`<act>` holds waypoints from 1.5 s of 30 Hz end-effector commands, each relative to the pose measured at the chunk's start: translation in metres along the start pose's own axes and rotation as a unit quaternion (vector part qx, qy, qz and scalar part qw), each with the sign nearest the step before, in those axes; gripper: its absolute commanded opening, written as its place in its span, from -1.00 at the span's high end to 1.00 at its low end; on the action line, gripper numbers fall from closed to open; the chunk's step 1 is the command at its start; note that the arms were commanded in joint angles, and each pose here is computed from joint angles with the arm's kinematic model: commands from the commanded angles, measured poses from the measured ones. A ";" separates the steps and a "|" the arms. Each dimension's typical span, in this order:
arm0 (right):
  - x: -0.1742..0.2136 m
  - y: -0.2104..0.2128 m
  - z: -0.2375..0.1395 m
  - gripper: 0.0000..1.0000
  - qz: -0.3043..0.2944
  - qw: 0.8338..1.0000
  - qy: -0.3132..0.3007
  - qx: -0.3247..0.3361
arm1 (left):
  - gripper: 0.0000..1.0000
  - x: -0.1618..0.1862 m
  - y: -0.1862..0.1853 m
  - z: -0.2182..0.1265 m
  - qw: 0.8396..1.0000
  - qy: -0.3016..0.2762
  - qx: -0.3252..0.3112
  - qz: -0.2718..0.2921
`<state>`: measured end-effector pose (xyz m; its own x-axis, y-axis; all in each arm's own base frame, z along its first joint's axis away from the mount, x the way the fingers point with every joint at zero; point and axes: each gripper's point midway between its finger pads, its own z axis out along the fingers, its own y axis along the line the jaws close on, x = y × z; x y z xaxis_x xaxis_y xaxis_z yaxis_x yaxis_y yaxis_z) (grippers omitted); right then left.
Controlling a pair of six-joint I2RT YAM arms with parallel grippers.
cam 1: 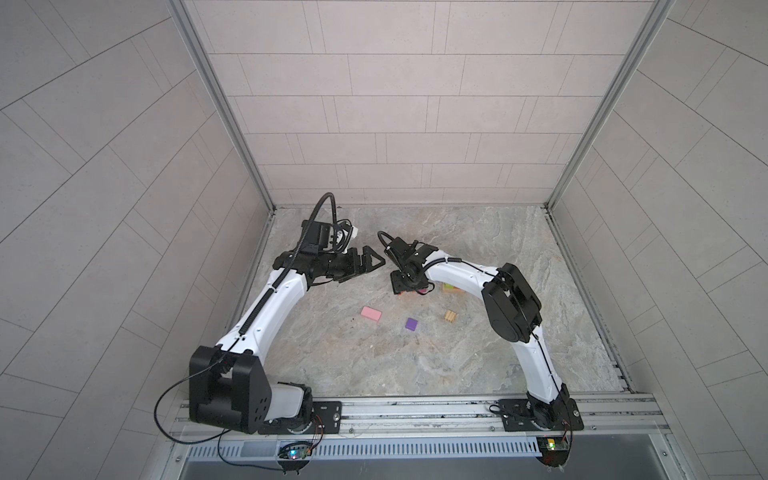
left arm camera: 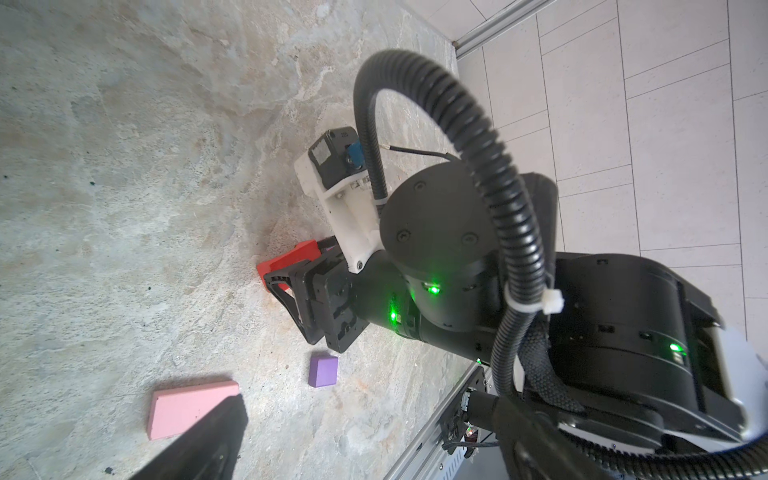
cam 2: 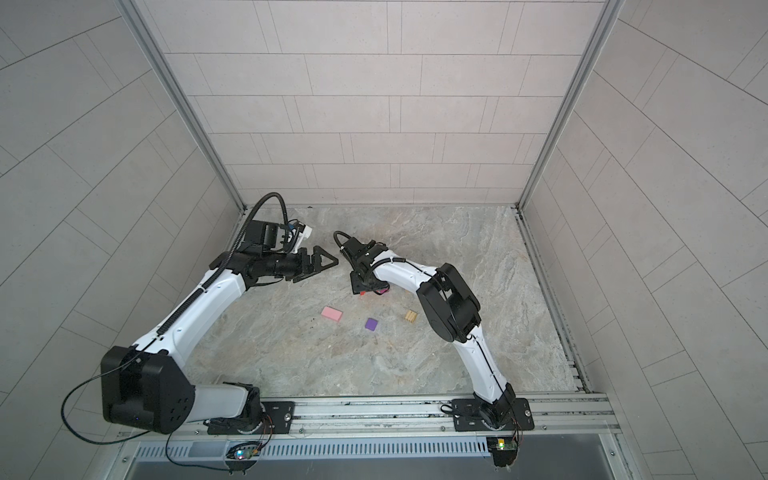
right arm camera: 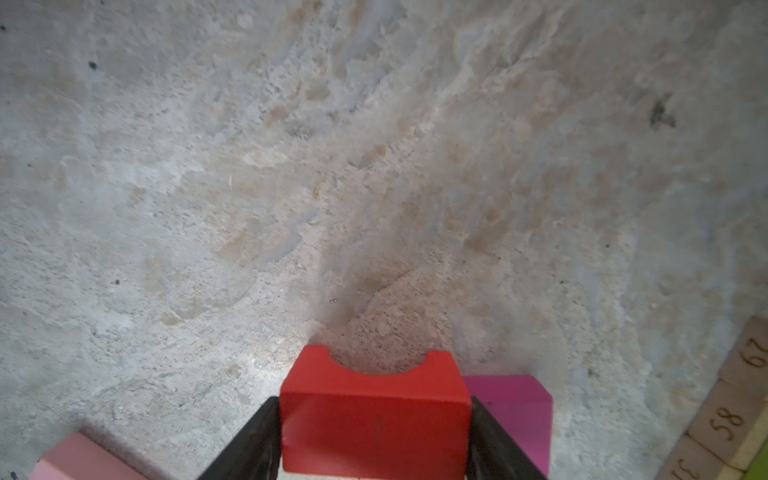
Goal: Build the wood block tower
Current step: 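Lower the right gripper and close it on the red arch block, then lift the red arch block with the right gripper and carry it over the stack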
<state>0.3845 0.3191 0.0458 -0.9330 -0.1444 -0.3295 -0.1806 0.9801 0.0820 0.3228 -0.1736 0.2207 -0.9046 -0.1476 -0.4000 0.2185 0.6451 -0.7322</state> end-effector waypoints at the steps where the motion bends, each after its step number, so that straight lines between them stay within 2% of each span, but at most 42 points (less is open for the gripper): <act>1: 0.004 -0.004 0.003 -0.28 -0.006 1.000 0.007 0.020 | -1.00 0.000 -0.001 -0.001 1.000 -0.003 0.007 0.003; 10: -0.002 -0.004 -0.008 -0.10 -0.002 1.000 -0.007 0.020 | -1.00 0.000 -0.002 -0.001 1.000 -0.002 0.008 0.003; 27: -0.023 -0.014 -0.059 -0.06 0.033 0.998 -0.046 -0.004 | -1.00 -0.001 -0.010 -0.004 1.000 -0.005 0.024 0.009; 38: -0.026 -0.045 -0.086 -0.05 0.069 0.995 -0.066 0.007 | -1.00 -0.001 -0.011 -0.002 0.999 -0.003 0.036 0.006; 45: -0.017 -0.075 -0.101 -0.02 0.090 0.993 -0.069 0.040 | -1.00 0.001 -0.010 0.003 0.999 0.006 0.045 -0.009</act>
<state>0.3876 0.2541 0.1227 -0.9071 0.0102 -0.4207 -0.0355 0.9943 0.1007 0.3207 -0.1816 0.2275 -0.9100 -0.1482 -0.3872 0.2334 0.5889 -0.7738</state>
